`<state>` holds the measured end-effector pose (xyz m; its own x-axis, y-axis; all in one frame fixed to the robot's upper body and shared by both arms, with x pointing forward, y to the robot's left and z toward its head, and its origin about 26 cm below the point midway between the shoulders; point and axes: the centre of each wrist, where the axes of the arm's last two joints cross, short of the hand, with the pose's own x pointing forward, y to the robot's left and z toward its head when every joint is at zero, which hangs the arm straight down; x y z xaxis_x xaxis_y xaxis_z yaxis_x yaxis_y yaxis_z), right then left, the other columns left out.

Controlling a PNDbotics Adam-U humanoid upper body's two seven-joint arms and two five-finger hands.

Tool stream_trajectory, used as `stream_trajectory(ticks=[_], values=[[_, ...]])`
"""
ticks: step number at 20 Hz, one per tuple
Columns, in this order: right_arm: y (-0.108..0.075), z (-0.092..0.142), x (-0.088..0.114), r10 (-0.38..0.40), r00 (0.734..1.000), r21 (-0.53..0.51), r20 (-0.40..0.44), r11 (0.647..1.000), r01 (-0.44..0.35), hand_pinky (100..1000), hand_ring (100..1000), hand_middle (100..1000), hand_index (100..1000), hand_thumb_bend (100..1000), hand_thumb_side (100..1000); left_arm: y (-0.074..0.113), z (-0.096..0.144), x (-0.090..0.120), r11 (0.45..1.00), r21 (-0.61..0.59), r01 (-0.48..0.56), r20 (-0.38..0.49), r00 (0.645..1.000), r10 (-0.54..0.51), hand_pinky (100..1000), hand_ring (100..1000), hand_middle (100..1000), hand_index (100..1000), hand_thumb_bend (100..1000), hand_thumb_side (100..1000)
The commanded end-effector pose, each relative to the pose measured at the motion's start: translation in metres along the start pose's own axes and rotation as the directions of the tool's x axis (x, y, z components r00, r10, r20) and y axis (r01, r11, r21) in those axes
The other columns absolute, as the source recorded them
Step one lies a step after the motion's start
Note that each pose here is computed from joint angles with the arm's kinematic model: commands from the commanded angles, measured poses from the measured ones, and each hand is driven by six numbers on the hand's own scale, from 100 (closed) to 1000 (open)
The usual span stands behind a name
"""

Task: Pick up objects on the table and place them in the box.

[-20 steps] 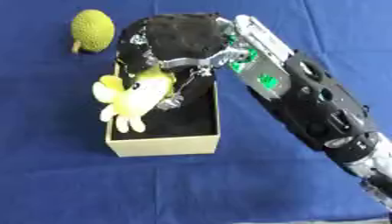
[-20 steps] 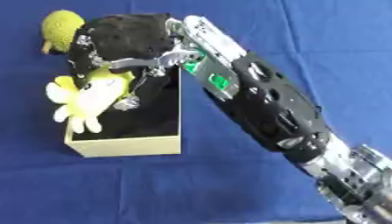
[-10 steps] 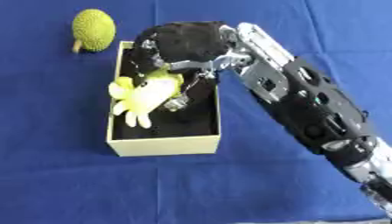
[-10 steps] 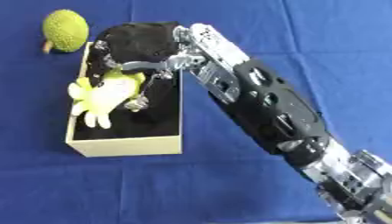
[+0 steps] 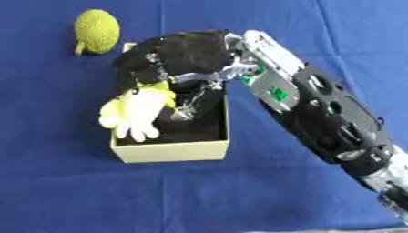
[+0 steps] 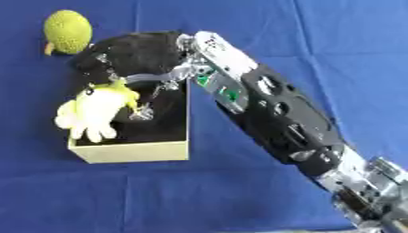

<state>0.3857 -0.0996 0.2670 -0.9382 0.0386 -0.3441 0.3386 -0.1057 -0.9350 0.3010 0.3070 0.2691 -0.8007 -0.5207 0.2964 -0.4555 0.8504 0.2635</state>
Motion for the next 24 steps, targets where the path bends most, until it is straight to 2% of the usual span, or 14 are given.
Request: stream_trajectory(ticks=[1, 5, 9, 11, 13, 14, 15, 16, 20, 24], values=[[-0.02, 0.011, -0.003, 0.151, 0.975, 0.182, 0.165, 0.967, -0.181, 918, 978, 857, 945, 306, 363, 0.005, -0.005, 0.005, 1.0, 0.003, 0.01, 0.024, 1.0, -0.01, 759, 767, 745, 887, 100, 555], [-0.025, 0.016, -0.005, 0.163, 0.976, 0.151, 0.147, 0.971, -0.185, 913, 969, 850, 941, 318, 303, 0.004, -0.004, 0.004, 1.0, 0.001, 0.008, 0.021, 1.0, -0.008, 759, 767, 746, 887, 100, 556], [-0.025, 0.019, -0.007, 0.17, 0.976, 0.15, 0.133, 0.97, -0.189, 910, 963, 847, 939, 308, 293, 0.004, -0.004, 0.004, 1.0, -0.001, 0.009, 0.02, 1.0, -0.009, 759, 767, 746, 887, 100, 557], [-0.025, 0.021, -0.007, 0.166, 0.978, 0.132, 0.127, 0.974, -0.182, 905, 954, 833, 935, 264, 246, 0.004, -0.004, 0.004, 1.0, 0.0, 0.009, 0.02, 1.0, -0.009, 760, 767, 746, 887, 100, 556], [-0.028, 0.026, -0.009, 0.158, 0.981, 0.095, 0.11, 0.981, -0.169, 895, 939, 811, 929, 216, 156, 0.004, -0.004, 0.004, 1.0, -0.002, 0.008, 0.021, 1.0, -0.008, 760, 767, 746, 887, 100, 556], [-0.031, 0.032, -0.01, 0.154, 0.984, 0.064, 0.091, 0.985, -0.16, 883, 916, 785, 922, 168, 100, 0.004, -0.004, 0.004, 1.0, -0.003, 0.009, 0.021, 1.0, -0.008, 760, 768, 746, 887, 100, 555], [-0.034, 0.039, -0.012, 0.148, 0.987, 0.031, 0.064, 0.988, -0.15, 875, 894, 747, 913, 111, 100, 0.004, -0.005, 0.005, 1.0, -0.004, 0.01, 0.022, 1.0, -0.01, 761, 768, 747, 887, 100, 553], [-0.038, 0.046, -0.014, 0.14, 0.99, -0.004, 0.034, 0.99, -0.14, 872, 883, 723, 903, 100, 100, 0.004, -0.005, 0.005, 1.0, -0.005, 0.012, 0.023, 1.0, -0.012, 761, 768, 747, 887, 100, 552], [-0.041, 0.083, -0.023, 0.07, 0.993, -0.132, -0.099, 0.988, -0.083, 876, 868, 647, 857, 100, 100, 0.005, -0.01, 0.007, 0.999, -0.016, 0.03, 0.037, 0.999, -0.03, 764, 770, 749, 888, 100, 534], [-0.049, 0.124, -0.025, 0.017, 0.975, -0.248, -0.223, 0.966, -0.074, 881, 866, 633, 843, 100, 109, 0.003, -0.02, 0.012, 0.995, -0.055, 0.078, 0.067, 0.995, -0.074, 772, 776, 756, 891, 100, 504]])
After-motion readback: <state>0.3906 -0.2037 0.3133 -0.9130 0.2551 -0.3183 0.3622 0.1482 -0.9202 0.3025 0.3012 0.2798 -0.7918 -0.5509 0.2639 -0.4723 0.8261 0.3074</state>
